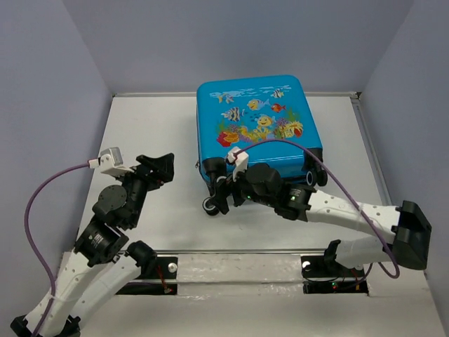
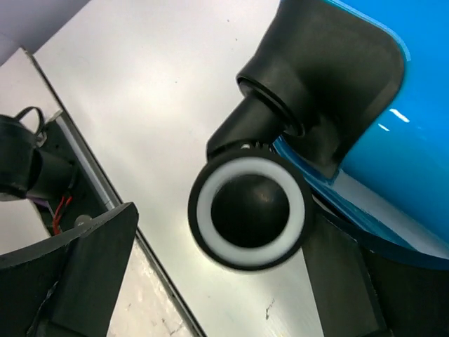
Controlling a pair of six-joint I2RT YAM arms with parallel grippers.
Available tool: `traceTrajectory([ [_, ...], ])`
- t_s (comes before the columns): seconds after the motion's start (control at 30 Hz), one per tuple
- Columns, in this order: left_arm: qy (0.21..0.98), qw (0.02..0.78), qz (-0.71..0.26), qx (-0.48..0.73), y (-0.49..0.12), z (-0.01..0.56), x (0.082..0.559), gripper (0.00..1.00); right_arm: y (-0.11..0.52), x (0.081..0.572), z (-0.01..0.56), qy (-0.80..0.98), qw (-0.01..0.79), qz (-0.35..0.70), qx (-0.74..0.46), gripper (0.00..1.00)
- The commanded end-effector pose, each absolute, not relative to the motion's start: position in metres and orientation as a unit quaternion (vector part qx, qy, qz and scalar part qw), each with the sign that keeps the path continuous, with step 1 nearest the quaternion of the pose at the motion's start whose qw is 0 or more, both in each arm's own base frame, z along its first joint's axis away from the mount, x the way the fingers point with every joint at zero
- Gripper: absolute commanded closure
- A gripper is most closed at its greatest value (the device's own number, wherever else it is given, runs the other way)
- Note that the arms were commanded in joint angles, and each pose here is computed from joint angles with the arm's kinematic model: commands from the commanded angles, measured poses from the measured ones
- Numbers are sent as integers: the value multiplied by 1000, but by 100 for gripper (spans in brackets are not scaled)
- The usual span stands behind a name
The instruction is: Pack the luggage
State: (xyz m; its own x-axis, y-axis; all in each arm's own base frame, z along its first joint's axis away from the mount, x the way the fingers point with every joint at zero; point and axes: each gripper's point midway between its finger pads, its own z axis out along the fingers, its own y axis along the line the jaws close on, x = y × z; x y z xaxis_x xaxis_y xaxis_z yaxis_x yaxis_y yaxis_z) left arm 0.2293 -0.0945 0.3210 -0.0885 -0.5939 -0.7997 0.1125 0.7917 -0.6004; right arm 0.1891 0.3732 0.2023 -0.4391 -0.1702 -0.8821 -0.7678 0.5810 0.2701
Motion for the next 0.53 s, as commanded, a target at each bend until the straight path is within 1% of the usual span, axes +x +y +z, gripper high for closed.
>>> traceTrajectory([
  [0.0, 705, 634, -282, -147, -93, 314, 208, 1, 327, 174, 310, 708, 532, 365, -286, 0],
  [0.13, 703, 635, -293, -132, -94, 314, 200, 1, 266, 176, 350, 680, 607, 344, -224, 0],
  [0.17, 697, 639, -297, -131, -92, 316, 197, 1, 233, 178, 364, 667, 643, 329, -181, 0],
  [0.23, 687, 649, -304, -122, -89, 322, 191, 1, 187, 180, 376, 652, 682, 311, -113, 0],
  [0.37, 674, 660, -315, -105, -90, 328, 186, 1, 146, 185, 367, 651, 704, 282, -36, 0],
  [0.5, 685, 650, -311, -106, -96, 318, 192, 1, 148, 192, 338, 670, 693, 266, -21, 0],
])
